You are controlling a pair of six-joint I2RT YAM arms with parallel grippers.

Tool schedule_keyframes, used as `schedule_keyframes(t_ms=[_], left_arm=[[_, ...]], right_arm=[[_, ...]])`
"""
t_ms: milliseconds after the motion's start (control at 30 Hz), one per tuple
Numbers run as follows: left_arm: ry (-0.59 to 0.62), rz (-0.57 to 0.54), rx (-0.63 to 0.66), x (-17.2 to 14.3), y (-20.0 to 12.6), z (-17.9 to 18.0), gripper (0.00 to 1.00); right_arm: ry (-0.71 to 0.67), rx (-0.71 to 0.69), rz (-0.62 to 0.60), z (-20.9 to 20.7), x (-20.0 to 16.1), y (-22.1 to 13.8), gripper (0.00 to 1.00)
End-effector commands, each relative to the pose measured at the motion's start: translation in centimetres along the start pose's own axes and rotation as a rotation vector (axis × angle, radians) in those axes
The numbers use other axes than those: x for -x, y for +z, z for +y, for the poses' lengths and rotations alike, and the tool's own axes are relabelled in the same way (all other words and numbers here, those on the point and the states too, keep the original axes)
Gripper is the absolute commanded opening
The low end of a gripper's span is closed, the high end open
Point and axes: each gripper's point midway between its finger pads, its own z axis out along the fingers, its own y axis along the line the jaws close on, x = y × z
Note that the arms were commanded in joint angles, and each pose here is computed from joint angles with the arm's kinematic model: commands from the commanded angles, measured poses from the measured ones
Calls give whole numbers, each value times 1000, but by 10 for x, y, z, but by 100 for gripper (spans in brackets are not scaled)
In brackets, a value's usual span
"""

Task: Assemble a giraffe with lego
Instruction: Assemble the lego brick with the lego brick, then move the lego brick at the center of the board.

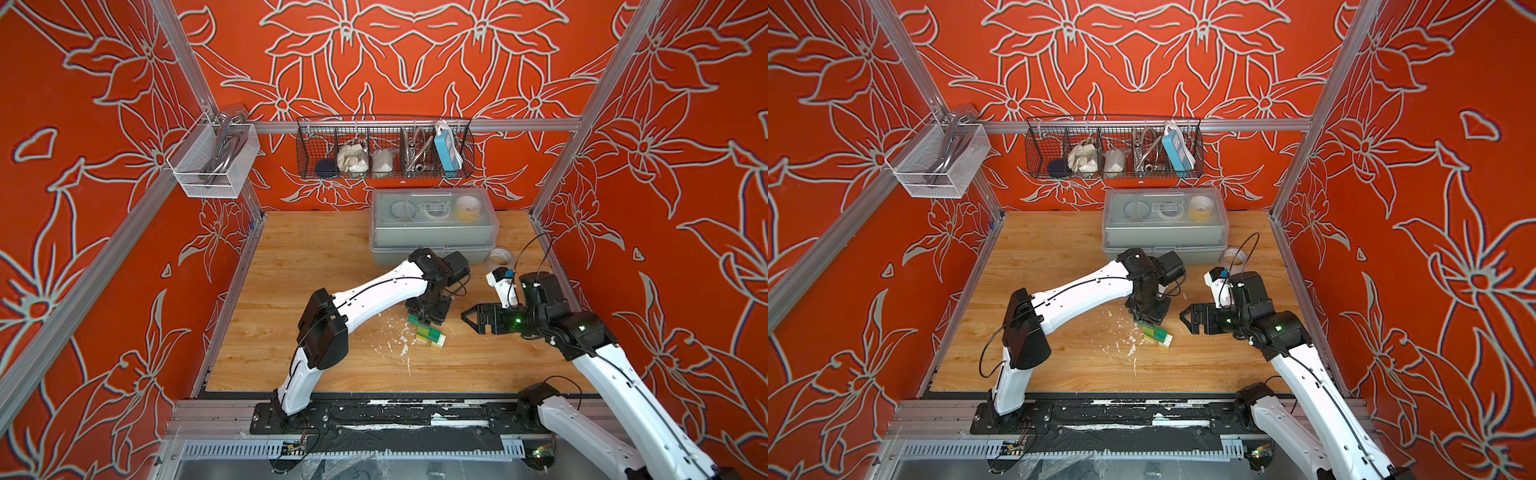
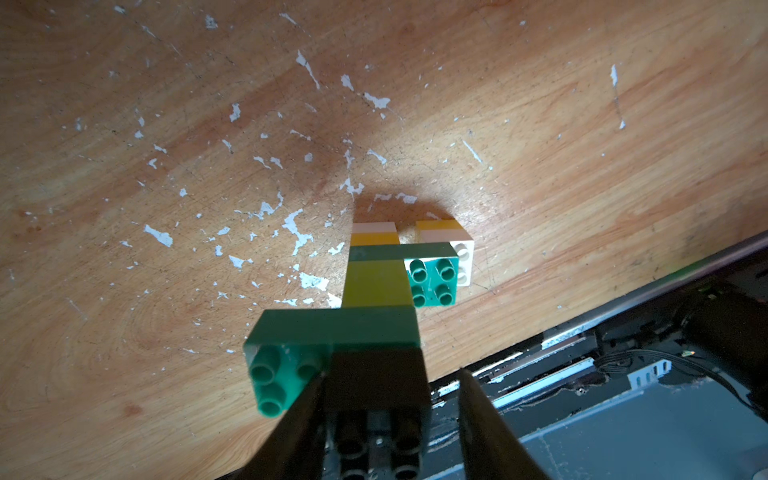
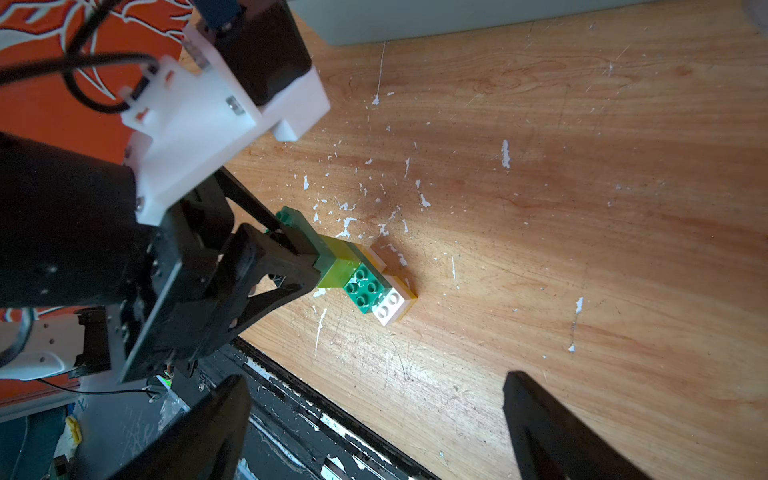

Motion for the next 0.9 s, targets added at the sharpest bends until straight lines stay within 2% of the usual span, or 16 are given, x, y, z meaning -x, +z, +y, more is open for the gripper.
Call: schedule_keyframes(t_ms=[0,300,500,667,867], left_arm=[[0,-44,-15,-2,-27,-2,50],[-16,-123,-25,2,-67,0,51],[-80,-180,19,-4,-95,30,56],[-187,-159,39,-11,-83,77,55],[-250,-131,28,-31,-63,98,54]], right_arm=[[6,6,4,-1,-3,1,100],[12,20,19,1,-5,3,100],[-9,50,62,13,1,17,100],[-77,34,149,28,3,44,100],[-77,41,168,30,7,68,99]])
